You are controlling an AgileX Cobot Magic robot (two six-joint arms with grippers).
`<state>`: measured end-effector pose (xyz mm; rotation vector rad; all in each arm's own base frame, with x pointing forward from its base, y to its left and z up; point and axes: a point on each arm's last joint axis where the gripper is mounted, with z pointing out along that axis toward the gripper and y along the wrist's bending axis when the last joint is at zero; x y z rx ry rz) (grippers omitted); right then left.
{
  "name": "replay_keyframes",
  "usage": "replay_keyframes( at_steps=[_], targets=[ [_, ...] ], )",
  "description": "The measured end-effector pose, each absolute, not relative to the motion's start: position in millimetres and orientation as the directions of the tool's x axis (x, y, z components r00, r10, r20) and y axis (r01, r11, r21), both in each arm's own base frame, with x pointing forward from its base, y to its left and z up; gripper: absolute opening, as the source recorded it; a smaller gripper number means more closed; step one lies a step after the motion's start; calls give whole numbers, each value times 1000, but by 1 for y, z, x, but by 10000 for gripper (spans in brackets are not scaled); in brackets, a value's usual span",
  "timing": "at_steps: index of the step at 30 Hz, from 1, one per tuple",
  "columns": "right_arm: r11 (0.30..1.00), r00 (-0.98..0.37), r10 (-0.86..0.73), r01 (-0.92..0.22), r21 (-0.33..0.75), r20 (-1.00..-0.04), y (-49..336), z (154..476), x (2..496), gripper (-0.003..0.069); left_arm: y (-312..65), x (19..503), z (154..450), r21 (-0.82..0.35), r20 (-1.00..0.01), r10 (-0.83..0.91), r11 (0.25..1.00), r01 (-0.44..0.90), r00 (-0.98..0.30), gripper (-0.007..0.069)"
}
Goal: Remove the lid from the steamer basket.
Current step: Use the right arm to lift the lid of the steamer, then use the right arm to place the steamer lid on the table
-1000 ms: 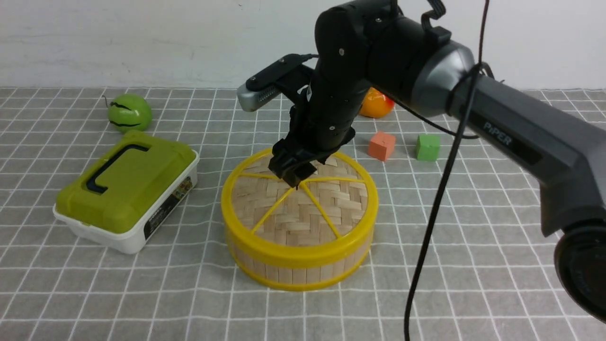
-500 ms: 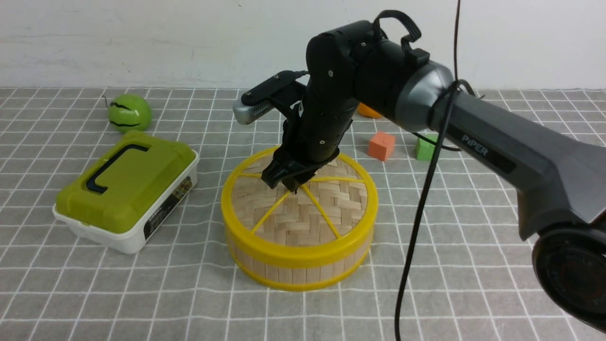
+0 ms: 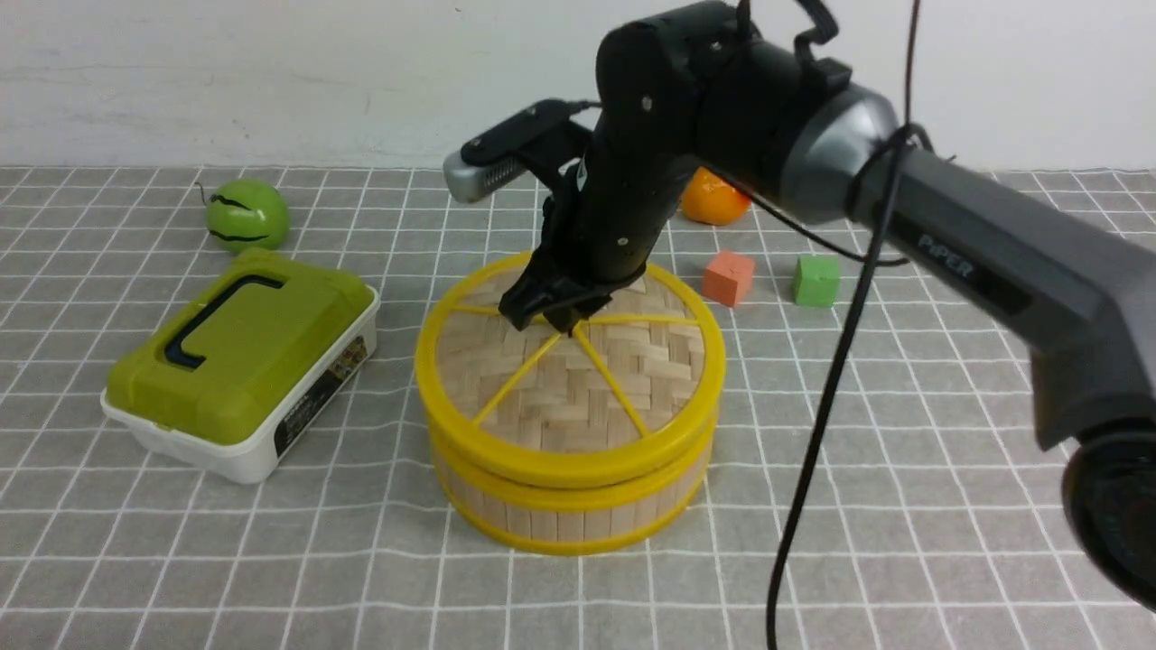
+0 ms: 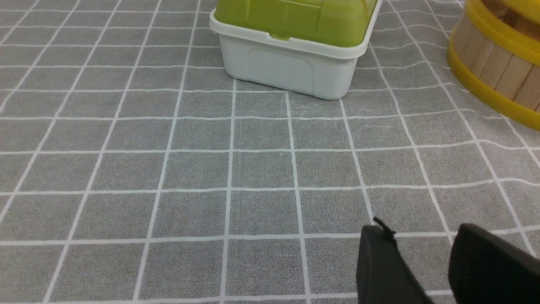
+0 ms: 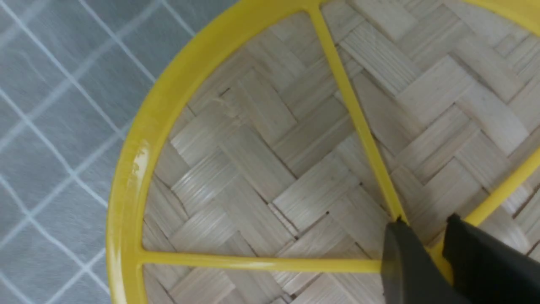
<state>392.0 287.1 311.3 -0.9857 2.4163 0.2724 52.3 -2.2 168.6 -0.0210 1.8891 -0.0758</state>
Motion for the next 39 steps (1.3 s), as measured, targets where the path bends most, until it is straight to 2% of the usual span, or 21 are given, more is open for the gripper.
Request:
replay_keyframes(
  at_steps=[5,6,9,11,15,16,19,20,21,23,28,32,39],
  targets=[
    [718,-555,-571,-695,-40,-606,269,370,368,80,-2,52,169,-63,-948,-53,998,23,-314,239],
    [721,-541,-574,-690,-66,-615,258,391,357,80,-2,52,169,-63,-948,-53,998,23,-314,239],
    [745,-525,-557,-658,-108,-644,233,424,343,80,-2,52,169,-63,-948,-53,998,23,-314,239],
    [792,-540,-498,-602,-103,-679,204,445,339,80,-2,52,169,-63,-948,-53,998,23,-314,239],
    [881,-613,-392,-464,-90,-686,141,457,342,80,-2,52,169,-63,-948,-53,998,23,-314,239],
    [908,-653,-359,-410,-87,-666,116,452,343,80,-2,52,169,-63,-948,-53,998,23,-314,239],
    [935,-723,-316,-346,-73,-615,88,435,344,80,-2,52,169,-63,-948,-53,998,23,-314,239],
    [951,-778,-282,-304,-57,-561,70,412,346,80,-2,52,169,-63,-948,-53,998,23,-314,239],
    [952,-779,-278,-300,-54,-563,68,409,346,80,-2,52,169,-63,-948,-53,998,23,-314,239],
    [965,-819,-237,-260,-31,-522,54,374,351,80,-2,52,169,-63,-948,-53,998,23,-314,239],
    [979,-841,-165,-203,18,-515,43,303,359,80,-2,52,169,-63,-948,-53,998,23,-314,239],
    [983,-842,-134,-179,37,-522,44,257,365,80,-2,52,169,-63,-948,-53,998,23,-314,239],
    [986,-838,-110,-158,46,-534,46,221,384,80,-2,52,169,-63,-948,-53,998,23,-314,239]
  ],
)
